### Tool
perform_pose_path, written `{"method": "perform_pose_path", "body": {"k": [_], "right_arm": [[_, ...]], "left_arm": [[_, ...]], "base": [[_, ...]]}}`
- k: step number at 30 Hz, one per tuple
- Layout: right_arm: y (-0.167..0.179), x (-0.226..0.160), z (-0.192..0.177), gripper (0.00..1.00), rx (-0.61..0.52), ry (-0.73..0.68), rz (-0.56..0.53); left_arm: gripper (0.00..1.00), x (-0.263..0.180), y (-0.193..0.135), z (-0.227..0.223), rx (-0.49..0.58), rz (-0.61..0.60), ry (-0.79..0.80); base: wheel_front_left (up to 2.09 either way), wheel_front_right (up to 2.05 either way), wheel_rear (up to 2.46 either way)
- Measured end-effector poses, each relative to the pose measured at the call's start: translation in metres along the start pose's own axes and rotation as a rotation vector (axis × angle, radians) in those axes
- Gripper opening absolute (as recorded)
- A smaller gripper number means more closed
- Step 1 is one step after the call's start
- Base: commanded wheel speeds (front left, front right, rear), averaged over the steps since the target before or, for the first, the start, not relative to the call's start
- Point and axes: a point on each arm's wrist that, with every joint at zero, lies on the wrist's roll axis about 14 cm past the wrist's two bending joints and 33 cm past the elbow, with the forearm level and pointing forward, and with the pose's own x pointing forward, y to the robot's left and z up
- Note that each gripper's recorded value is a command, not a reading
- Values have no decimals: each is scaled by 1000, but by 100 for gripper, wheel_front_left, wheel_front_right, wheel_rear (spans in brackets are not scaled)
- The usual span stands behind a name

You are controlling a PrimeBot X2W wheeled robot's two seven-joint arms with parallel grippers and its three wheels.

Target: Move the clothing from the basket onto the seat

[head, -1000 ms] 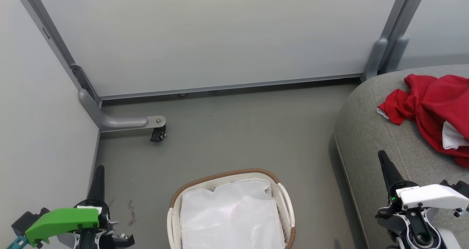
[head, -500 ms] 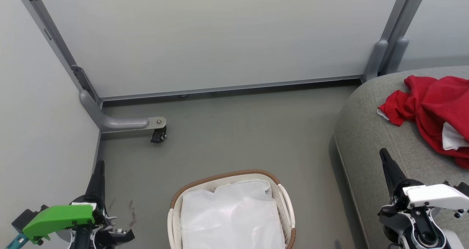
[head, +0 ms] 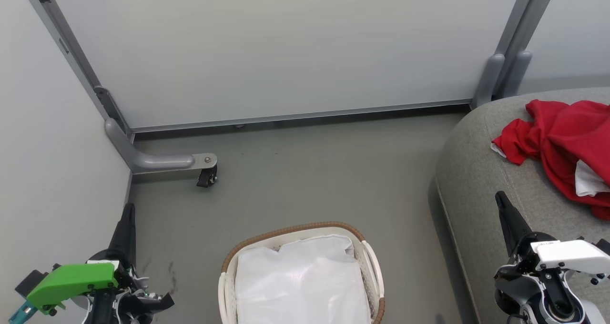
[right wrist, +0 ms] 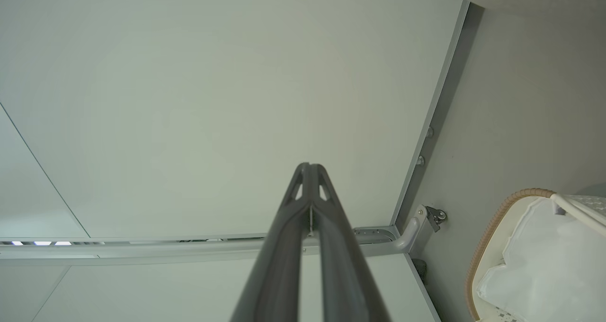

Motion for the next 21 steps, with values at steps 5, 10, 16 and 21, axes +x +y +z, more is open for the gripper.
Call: {"method": "perform_pose_path", "body": {"k": [5,10,16,21], "right_arm": [[0,0,0,0,0,0,0],[0,0,0,0,0,0,0],[0,0,0,0,0,0,0],[0,0,0,0,0,0,0]], "left_arm": [[0,0,0,0,0,0,0],[0,0,0,0,0,0,0],[0,0,0,0,0,0,0],[0,0,0,0,0,0,0]], "base": [[0,0,0],[0,0,0],[0,0,0],[0,0,0]]}}
